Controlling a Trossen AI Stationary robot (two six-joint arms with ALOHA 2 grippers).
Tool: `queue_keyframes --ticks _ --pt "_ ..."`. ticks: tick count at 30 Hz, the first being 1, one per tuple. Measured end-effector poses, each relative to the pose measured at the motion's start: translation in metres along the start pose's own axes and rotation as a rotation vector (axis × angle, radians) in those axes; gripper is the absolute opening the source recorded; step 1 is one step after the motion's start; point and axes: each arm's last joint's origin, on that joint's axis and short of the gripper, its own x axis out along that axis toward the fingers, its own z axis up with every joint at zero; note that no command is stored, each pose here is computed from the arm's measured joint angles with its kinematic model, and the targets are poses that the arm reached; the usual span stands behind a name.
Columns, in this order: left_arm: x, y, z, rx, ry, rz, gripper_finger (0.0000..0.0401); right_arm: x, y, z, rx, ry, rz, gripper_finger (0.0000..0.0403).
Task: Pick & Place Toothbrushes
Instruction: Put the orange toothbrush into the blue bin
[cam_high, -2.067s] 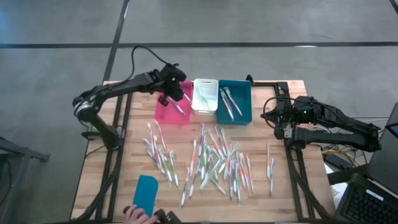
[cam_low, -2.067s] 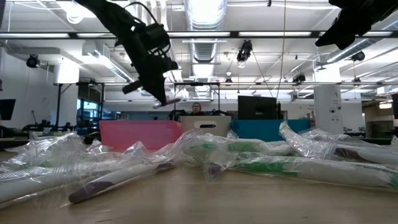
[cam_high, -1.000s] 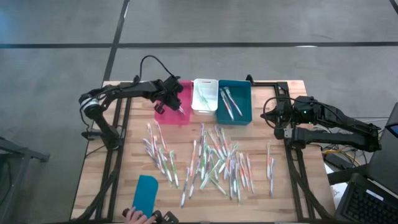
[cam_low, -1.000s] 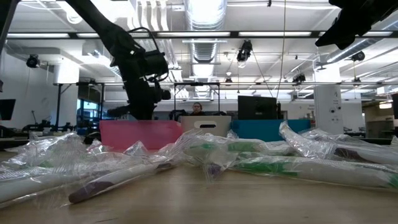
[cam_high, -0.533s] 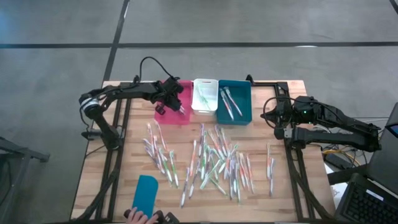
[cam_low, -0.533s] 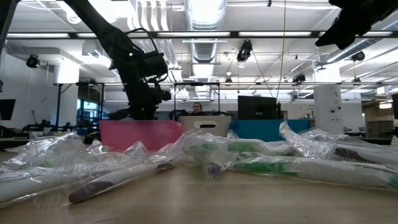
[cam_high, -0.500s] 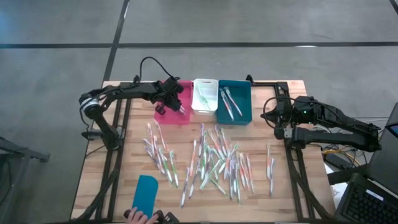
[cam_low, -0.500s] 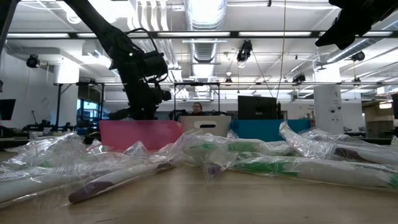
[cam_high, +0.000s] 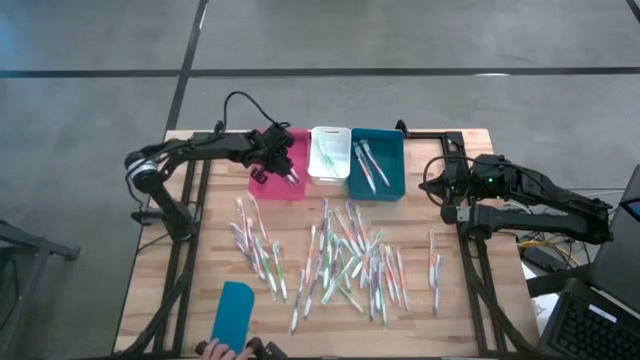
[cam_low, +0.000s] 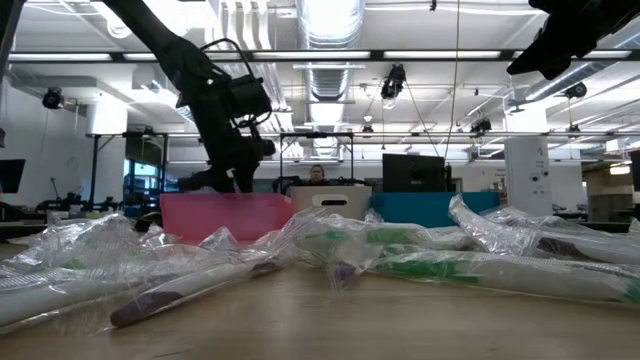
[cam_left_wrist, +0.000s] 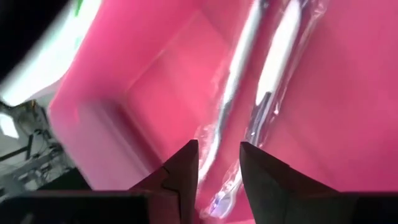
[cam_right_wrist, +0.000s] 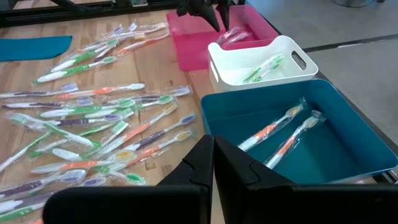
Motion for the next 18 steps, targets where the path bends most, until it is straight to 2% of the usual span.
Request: queue_keyframes --ticks 5,9,18 --pt "-0.020 0.003 0.008 -0.021 -0.021 0.061 0.0117 0.000 0.000 0.000 0.000 0.000 0.000 0.0008" --pt "-0.043 0.005 0.016 -0.084 -0.066 0.125 0.0113 0.000 0.000 0.000 0.000 -0.001 0.000 0.0008" --pt "-0.095 0.003 0.030 -0.499 -0.245 0.202 0.0111 0.000 0.000 0.000 0.000 0.000 0.000 0.0008"
